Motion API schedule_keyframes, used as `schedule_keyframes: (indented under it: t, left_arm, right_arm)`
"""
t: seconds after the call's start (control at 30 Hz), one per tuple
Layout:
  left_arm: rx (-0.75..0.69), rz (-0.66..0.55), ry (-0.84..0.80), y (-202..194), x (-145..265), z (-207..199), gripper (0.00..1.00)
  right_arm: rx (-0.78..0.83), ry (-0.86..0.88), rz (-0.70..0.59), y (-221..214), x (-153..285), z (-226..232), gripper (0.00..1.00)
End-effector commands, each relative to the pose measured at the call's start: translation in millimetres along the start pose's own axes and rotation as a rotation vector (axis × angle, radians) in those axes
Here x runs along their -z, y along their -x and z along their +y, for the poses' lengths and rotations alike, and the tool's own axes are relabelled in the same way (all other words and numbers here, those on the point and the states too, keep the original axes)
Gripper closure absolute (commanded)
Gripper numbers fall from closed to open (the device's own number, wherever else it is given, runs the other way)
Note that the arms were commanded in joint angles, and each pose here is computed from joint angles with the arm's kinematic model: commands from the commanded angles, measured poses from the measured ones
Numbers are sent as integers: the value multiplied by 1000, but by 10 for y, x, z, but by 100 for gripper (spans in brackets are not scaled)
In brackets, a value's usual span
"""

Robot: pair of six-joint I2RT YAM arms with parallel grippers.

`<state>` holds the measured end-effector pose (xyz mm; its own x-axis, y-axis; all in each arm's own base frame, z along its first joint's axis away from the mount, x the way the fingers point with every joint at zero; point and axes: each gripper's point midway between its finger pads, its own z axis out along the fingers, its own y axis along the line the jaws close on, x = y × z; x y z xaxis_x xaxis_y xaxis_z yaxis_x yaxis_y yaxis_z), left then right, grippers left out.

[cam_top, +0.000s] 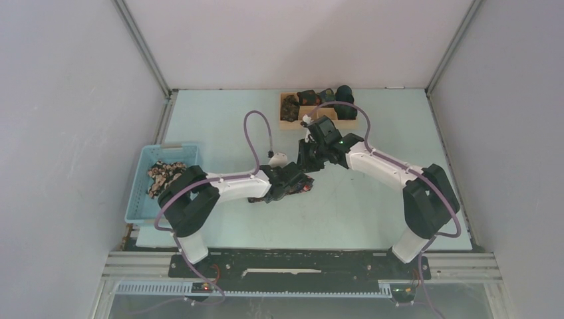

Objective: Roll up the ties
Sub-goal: Roll the tie at the center of the board.

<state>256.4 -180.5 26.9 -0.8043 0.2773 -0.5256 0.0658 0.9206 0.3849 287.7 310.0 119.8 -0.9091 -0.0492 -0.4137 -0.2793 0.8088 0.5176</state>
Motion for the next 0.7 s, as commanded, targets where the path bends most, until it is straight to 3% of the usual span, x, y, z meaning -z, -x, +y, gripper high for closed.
schedule_keyframes:
  t: [0.0, 0.33, 0.67]
  left_arm:
    - [52, 41, -154, -55, -20, -413, 74]
    - [77, 40, -260, -68, 17, -577, 56]
    - [92, 33, -316, -106, 51, -622, 50]
  right_arm:
    - [24, -3, -51, 79, 177, 31, 86]
    - [34, -6, -50, -20, 168, 160, 86]
    - [44, -16, -22, -187, 56, 277, 86]
